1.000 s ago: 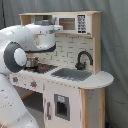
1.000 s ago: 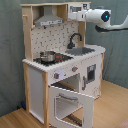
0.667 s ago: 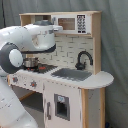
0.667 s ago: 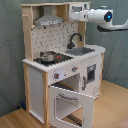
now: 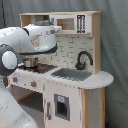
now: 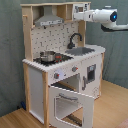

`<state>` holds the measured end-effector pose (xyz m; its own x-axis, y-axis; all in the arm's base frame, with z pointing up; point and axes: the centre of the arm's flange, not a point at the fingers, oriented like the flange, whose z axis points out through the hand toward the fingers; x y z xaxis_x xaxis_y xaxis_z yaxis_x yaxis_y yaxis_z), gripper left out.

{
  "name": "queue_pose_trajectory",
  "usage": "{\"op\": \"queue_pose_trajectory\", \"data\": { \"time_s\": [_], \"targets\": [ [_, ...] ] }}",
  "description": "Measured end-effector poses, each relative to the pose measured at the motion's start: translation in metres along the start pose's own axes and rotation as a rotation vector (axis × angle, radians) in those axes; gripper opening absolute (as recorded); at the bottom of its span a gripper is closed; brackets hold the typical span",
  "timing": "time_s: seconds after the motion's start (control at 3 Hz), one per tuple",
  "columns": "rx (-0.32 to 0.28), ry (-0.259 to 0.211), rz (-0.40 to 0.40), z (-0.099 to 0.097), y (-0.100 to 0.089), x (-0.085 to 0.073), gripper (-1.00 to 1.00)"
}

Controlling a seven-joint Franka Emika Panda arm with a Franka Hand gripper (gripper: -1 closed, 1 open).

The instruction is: Play with the kitchen

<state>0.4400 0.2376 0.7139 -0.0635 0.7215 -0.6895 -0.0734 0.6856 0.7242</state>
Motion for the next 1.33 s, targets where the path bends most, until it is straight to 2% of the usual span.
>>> {"op": "queue_pose_trajectory", "data": {
  "time_s": [0.67,1.0,1.33],
  "targets": [
    [-0.047,0.052,0.001,-0.025,-0.009,-0.009,-1.0],
    [-0.05,0.055,0.0,-0.026,-0.008,-0.008,1.0],
    [-0.073,0.066,-0.002,-0.034,0.003,0.0,1.0]
  ]
}}
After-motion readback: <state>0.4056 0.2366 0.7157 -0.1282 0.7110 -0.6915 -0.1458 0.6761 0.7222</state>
